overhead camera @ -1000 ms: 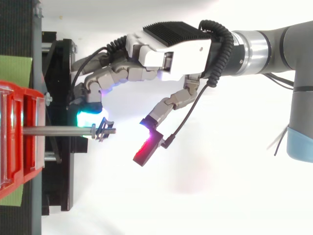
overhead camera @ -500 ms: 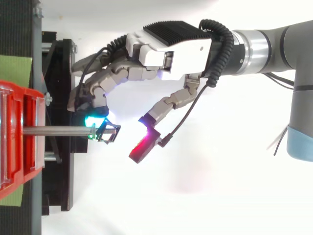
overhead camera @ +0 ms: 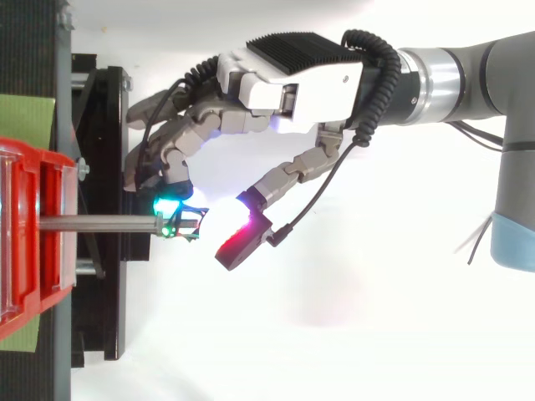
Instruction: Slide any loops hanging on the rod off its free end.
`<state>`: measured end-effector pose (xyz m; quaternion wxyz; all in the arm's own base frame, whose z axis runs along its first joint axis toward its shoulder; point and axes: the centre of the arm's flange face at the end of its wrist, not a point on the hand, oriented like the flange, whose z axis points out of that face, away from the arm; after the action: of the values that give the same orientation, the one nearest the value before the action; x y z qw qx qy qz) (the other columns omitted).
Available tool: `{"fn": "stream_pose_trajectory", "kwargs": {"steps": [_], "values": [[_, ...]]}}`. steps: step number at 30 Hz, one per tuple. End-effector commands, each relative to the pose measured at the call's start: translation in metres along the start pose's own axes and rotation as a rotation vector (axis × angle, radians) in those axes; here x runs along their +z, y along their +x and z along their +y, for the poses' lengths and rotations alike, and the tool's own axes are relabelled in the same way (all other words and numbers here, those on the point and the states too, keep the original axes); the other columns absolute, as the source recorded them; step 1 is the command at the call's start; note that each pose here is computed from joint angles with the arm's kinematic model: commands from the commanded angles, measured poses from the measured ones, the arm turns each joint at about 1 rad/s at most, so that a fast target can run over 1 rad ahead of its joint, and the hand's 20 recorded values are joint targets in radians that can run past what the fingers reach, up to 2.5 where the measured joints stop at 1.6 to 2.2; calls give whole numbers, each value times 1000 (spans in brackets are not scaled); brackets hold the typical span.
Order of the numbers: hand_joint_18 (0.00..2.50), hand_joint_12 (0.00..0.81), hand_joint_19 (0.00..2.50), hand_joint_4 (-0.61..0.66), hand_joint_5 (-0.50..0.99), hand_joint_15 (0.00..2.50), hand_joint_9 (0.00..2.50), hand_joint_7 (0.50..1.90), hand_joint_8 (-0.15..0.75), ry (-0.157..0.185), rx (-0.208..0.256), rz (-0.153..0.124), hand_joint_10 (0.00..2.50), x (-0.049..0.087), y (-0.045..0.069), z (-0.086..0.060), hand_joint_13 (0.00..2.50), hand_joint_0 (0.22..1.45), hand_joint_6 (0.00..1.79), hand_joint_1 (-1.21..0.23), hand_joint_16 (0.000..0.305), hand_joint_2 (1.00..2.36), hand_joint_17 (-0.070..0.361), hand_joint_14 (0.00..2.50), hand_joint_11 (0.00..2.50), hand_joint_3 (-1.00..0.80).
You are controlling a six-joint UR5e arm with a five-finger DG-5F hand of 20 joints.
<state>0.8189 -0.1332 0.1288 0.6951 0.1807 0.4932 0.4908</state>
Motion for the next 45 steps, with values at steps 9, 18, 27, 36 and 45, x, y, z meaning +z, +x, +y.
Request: {"fn": "stream_pose_trajectory", "kwargs": {"steps": [9,18,27,36,45], "values": [[546,323,138,112,-153,124,753,909,329,-5,3,14,5,-1,-1,0,696,617,938,-677,33,1012,75,4,196,-111],[562,325,143,69,-146,124,769,935,330,-14,31,32,5,-3,-6,-1,707,622,935,-694,34,1012,77,5,209,-90],[564,327,150,64,-145,128,781,945,328,-21,54,33,5,-2,-13,3,710,624,933,-696,34,1012,77,5,214,-90],[563,326,145,45,-145,132,779,952,327,2,64,35,6,-1,-24,9,709,626,932,-701,34,1014,75,5,212,-88],[562,321,154,8,-148,134,779,961,317,91,82,66,5,-11,-31,27,708,629,931,-721,33,1014,74,5,213,-83]]}}
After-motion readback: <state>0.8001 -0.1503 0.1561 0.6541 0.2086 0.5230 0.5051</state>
